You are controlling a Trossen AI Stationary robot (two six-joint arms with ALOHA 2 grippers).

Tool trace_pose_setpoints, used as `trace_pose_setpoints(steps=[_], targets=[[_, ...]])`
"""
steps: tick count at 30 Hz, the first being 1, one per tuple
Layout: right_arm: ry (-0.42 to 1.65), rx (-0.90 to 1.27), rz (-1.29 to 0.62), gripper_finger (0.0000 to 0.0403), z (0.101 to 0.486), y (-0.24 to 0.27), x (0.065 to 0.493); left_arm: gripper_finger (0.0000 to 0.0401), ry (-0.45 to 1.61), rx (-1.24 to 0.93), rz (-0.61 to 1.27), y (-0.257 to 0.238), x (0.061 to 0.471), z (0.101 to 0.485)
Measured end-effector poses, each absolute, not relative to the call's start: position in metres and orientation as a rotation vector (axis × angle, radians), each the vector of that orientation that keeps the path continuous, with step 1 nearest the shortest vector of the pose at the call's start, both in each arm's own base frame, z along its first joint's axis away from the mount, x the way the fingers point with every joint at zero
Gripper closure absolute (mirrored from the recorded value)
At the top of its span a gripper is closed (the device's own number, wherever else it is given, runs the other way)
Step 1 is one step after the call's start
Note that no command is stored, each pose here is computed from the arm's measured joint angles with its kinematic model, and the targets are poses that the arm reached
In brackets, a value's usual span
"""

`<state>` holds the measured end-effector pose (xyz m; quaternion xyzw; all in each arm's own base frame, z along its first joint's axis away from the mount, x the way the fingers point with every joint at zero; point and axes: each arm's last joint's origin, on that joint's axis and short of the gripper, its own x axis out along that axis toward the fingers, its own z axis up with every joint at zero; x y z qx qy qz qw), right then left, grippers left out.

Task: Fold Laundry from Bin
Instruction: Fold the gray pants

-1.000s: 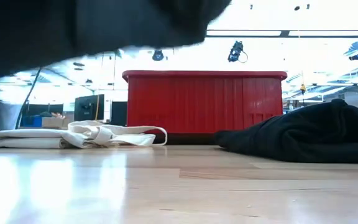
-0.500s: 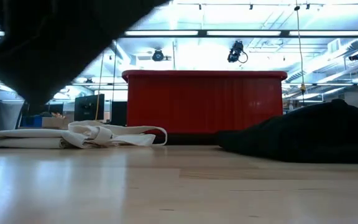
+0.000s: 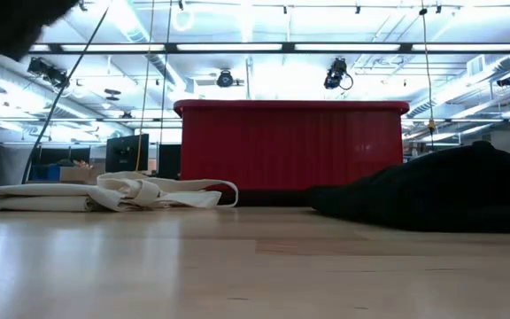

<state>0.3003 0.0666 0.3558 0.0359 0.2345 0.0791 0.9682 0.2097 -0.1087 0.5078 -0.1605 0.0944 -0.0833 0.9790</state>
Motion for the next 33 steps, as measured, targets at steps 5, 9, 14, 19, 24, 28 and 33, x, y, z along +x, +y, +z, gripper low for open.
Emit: trace_pose_setpoints(steps=[5, 9, 14, 19, 24, 28, 33], targets=[[0.362, 0.105, 0.237, 0.0146, 0.359, 0.072, 0.315, 0.0377, 0.189, -0.336, -0.172, -0.109, 0.210, 0.508], [0.251, 0.101, 0.184, 0.0113, 0.370, 0.073, 0.315, 0.0377, 0.191, -0.335, -0.171, -0.109, 0.210, 0.508], [0.180, 0.085, 0.193, 0.0115, 0.380, 0.077, 0.311, 0.0376, 0.218, -0.308, -0.088, -0.106, 0.209, 0.503], [0.182, 0.070, 0.180, 0.0184, 0.381, 0.087, 0.306, 0.0376, 0.248, -0.270, 0.032, -0.102, 0.209, 0.498], [0.197, 0.029, 0.137, 0.0288, 0.381, 0.093, 0.301, 0.0376, 0.278, -0.241, 0.074, -0.101, 0.208, 0.493], [0.217, 0.010, 0.123, 0.0362, 0.382, 0.094, 0.295, 0.0376, 0.301, -0.222, 0.112, -0.101, 0.214, 0.481], [0.320, 0.000, 0.140, 0.0382, 0.373, 0.093, 0.291, 0.0376, 0.283, -0.246, 0.099, -0.104, 0.218, 0.478]])
